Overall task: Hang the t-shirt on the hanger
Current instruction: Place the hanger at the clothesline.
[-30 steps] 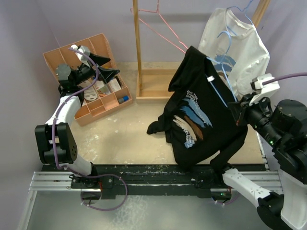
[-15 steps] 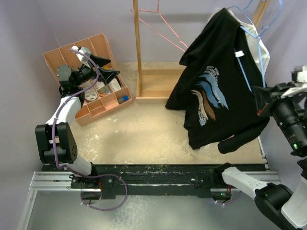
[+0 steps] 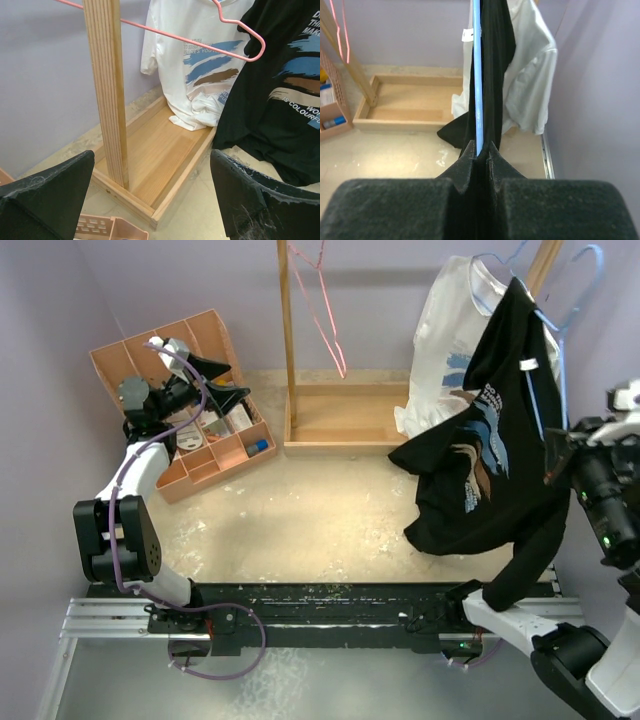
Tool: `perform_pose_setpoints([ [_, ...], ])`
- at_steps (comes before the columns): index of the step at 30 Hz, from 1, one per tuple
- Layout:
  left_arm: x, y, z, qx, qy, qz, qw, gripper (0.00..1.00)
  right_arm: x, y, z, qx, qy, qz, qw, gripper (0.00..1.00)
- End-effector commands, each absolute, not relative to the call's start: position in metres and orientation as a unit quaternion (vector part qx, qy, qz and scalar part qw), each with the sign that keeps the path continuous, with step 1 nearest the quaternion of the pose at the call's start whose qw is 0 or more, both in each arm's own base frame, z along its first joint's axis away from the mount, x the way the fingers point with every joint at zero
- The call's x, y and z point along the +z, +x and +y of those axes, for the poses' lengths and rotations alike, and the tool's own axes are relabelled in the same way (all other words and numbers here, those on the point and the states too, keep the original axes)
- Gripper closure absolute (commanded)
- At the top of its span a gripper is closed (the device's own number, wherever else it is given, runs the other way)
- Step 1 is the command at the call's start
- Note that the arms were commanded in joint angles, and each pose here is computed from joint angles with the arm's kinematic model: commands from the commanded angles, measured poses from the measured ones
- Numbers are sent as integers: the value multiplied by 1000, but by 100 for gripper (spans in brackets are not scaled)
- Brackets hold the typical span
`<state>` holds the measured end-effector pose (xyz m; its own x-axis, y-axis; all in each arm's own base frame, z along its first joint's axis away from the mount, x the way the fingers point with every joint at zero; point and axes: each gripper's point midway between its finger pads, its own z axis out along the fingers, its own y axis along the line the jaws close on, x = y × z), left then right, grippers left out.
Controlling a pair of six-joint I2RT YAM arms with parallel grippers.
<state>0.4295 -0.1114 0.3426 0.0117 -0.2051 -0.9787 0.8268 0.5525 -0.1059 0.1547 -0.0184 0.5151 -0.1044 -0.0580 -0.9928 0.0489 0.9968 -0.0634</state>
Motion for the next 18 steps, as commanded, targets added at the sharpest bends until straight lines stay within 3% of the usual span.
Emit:
perform_pose_setpoints([
  [1,346,425,-113,-386,278,571,669,0,508,202,17,-15,-45,760,648,100],
  [8,338,424,-114,-387,280,575,665,0,515,248,52,17,-77,755,651,100],
  [18,334,422,-116,-393,282,574,661,0,526,325,66,-34,-89,757,646,100],
])
